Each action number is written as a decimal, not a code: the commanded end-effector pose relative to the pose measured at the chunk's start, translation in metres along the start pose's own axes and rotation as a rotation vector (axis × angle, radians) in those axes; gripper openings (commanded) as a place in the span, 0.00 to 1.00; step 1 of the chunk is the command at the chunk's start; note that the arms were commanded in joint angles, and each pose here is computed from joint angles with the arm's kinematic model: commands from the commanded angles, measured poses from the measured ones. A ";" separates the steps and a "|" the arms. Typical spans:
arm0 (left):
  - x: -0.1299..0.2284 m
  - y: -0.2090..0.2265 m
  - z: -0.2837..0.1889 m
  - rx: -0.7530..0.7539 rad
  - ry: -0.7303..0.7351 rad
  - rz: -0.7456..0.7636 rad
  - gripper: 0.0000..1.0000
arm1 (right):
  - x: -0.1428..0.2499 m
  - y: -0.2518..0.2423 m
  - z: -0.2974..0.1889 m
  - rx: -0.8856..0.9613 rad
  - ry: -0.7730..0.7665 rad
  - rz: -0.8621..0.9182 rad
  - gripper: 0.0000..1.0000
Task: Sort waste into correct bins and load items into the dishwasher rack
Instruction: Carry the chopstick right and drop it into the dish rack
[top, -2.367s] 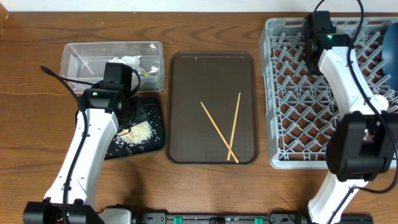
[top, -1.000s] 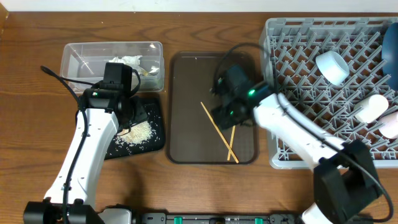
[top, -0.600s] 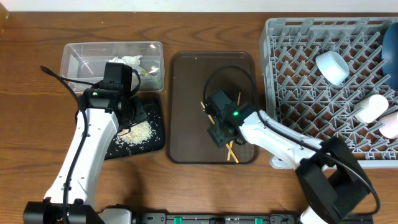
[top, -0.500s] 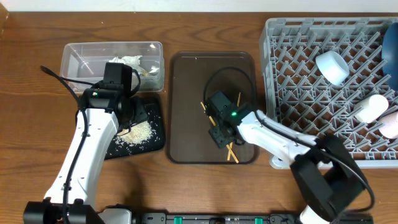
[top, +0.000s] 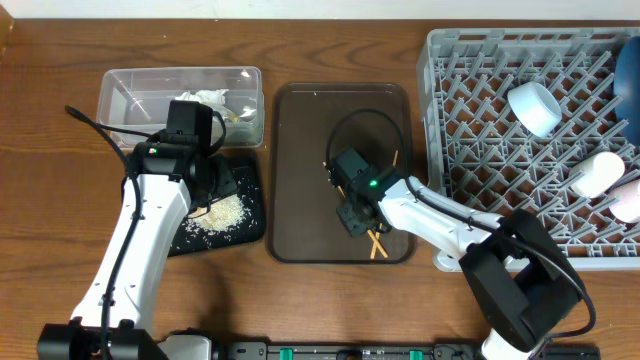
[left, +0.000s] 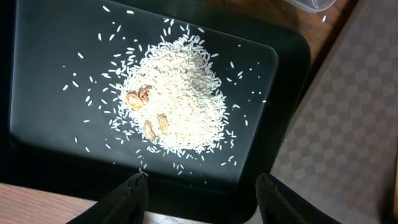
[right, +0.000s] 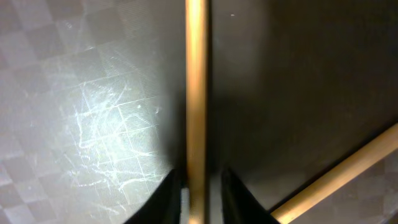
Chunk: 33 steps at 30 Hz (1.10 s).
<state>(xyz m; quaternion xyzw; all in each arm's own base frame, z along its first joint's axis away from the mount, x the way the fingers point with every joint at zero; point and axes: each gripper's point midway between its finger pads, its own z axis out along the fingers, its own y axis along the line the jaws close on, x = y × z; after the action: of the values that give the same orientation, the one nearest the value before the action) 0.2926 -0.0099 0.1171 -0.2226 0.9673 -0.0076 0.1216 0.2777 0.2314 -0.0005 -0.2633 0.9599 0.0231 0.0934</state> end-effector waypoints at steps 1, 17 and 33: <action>-0.001 0.003 0.000 -0.012 -0.005 -0.007 0.59 | 0.010 0.008 0.012 -0.017 0.046 -0.010 0.10; -0.001 0.003 0.000 -0.012 -0.005 -0.006 0.59 | -0.071 -0.037 -0.114 -0.048 -0.292 0.148 0.01; -0.002 0.003 0.000 -0.011 -0.006 -0.007 0.59 | -0.001 -0.174 -0.123 0.118 -0.153 0.510 0.01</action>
<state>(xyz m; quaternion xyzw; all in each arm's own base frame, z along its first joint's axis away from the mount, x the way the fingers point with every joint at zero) 0.2926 -0.0099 0.1171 -0.2226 0.9673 -0.0076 0.1216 0.3516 0.0792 0.1304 -0.0197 0.9822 0.0182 0.1857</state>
